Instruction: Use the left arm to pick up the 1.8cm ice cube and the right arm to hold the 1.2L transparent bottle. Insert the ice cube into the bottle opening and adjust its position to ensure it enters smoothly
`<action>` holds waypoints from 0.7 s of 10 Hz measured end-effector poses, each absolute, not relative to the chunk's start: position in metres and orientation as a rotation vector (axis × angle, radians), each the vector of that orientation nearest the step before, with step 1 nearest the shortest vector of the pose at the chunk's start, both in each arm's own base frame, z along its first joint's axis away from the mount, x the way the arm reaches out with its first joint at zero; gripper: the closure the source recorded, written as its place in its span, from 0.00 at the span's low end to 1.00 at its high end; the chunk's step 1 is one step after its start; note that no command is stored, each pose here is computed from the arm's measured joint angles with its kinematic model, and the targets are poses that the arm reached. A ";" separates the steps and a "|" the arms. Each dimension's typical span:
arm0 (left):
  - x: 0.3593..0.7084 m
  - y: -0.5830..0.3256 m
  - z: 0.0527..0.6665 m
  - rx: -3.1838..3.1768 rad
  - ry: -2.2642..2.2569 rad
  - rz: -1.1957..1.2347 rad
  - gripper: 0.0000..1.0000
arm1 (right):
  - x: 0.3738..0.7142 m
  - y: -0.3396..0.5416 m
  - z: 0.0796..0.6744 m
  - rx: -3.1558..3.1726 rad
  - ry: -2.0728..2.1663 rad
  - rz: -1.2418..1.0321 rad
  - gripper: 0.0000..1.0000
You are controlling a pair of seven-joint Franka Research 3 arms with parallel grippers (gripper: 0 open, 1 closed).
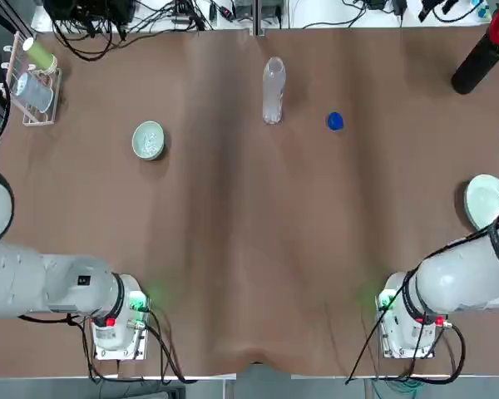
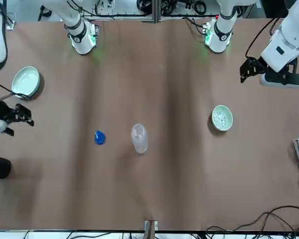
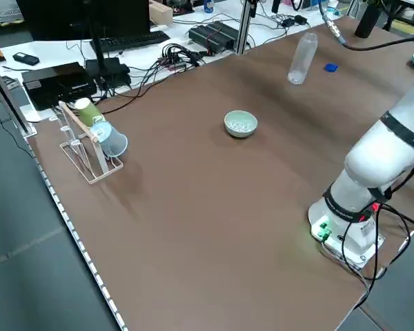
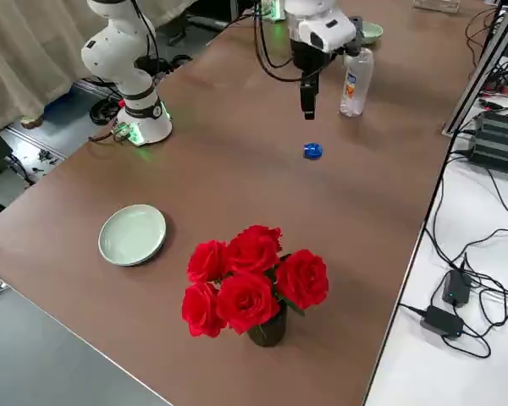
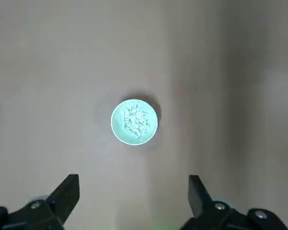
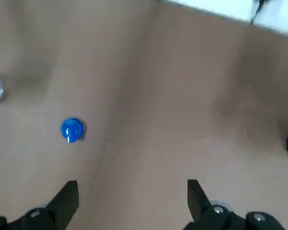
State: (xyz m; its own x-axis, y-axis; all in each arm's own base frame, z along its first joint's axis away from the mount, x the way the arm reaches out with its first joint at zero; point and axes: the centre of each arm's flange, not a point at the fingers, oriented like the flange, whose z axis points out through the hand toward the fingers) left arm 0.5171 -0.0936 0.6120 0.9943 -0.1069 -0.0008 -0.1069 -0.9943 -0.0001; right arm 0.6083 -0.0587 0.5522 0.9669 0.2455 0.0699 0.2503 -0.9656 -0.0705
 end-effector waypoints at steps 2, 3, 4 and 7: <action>0.519 -0.090 0.621 -3.140 0.157 -0.029 0.00 | 0.584 -0.063 0.589 -3.110 -0.263 -0.008 0.00; 0.525 -0.081 0.627 -3.144 0.131 -0.050 0.00 | 0.577 -0.065 0.604 -3.128 -0.247 0.003 0.00; 0.533 -0.069 0.630 -3.148 0.099 -0.062 0.00 | 0.574 -0.071 0.611 -3.141 -0.229 0.004 0.00; 0.546 -0.046 0.629 -3.155 0.040 -0.066 0.02 | 0.572 -0.089 0.609 -3.148 -0.135 0.022 0.00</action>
State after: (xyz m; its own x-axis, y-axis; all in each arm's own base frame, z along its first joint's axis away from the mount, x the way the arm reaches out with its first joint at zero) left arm 0.5462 -0.0465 0.6294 0.9988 -0.0252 0.0420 -0.0258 -0.9996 0.0137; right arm 0.5718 -0.0885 0.6088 0.9962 0.0854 -0.0143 0.0855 -0.9963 0.0089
